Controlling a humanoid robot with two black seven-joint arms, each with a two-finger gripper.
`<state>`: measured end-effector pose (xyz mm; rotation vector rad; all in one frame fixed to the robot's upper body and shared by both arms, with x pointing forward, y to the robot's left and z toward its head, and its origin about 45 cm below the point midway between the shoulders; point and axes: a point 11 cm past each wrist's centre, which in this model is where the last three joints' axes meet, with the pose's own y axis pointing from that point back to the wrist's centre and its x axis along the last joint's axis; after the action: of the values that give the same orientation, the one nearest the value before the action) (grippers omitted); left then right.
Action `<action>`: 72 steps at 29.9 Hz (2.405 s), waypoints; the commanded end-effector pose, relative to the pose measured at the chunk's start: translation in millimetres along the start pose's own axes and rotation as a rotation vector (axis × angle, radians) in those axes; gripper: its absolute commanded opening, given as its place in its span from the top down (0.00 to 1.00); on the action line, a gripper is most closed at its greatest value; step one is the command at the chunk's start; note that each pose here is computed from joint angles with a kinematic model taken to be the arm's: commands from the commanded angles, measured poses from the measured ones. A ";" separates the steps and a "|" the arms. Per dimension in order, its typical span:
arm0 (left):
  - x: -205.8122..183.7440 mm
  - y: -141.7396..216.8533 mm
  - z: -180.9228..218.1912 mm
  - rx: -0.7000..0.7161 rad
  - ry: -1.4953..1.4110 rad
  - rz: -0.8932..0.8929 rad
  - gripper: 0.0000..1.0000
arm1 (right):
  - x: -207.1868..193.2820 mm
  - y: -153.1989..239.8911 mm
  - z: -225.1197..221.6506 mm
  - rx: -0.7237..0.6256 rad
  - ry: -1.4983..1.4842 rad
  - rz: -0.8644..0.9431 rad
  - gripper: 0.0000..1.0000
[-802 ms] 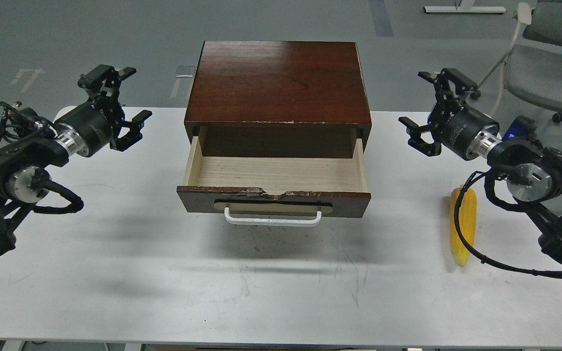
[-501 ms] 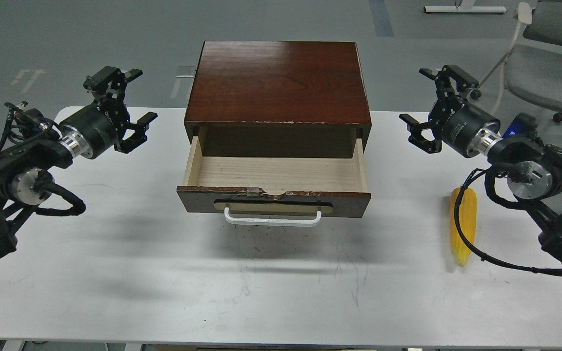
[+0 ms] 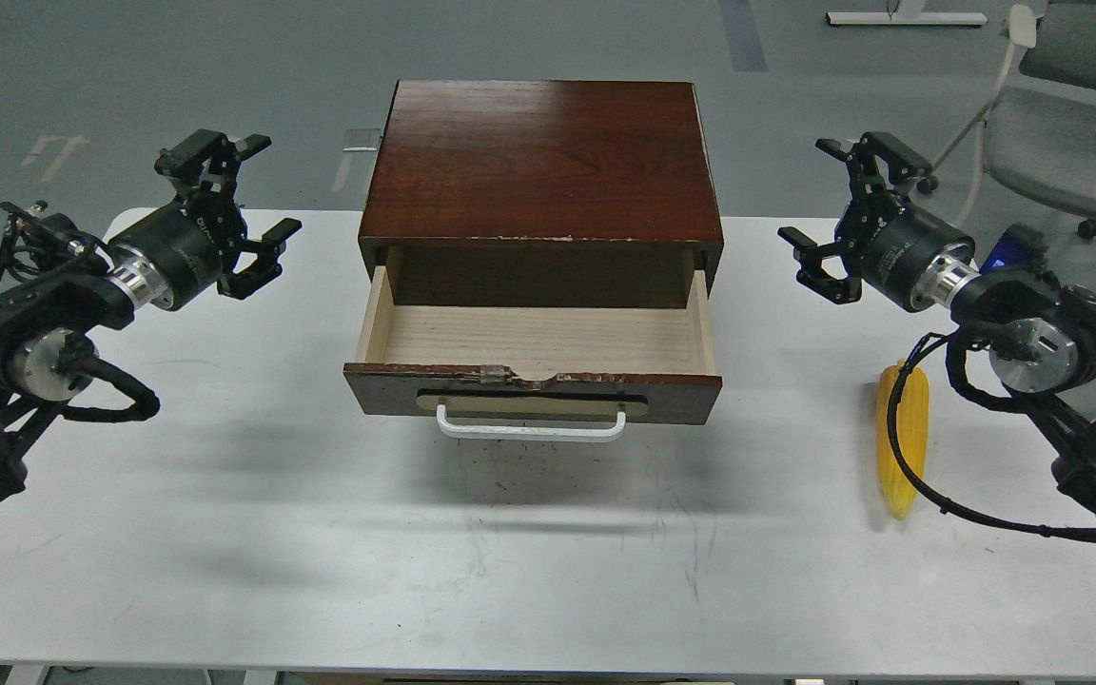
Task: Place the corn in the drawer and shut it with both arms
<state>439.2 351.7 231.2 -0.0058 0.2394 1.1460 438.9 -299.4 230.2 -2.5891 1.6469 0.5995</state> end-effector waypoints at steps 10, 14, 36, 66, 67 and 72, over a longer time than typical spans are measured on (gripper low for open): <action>7.7 5.5 5.4 -0.001 -0.014 0.014 0.02 | -3.2 -2.8 -5.3 0.021 -0.009 -0.006 0.00; 4.8 4.6 4.8 0.000 -0.016 0.011 0.02 | -5.6 -4.8 -8.8 0.032 -0.014 -0.011 0.00; 1.3 8.6 21.2 -0.018 -0.040 0.046 0.02 | -41.5 -30.1 -10.0 -0.032 0.036 -0.040 0.00; -13.0 -4.3 22.2 -0.065 0.018 0.025 0.02 | 38.9 28.2 -53.5 -0.109 0.629 0.297 0.00; -15.1 -5.8 20.9 -0.065 0.022 0.022 0.02 | 40.6 30.3 -60.7 -0.091 0.613 0.304 0.00; -18.4 -7.4 22.9 -0.070 0.024 0.012 0.02 | 51.7 54.8 -80.4 -0.107 0.665 0.298 0.01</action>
<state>442.6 336.6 255.0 -0.0774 0.2213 1.1702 442.2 -373.2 287.8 -2.7876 2.2558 -0.1777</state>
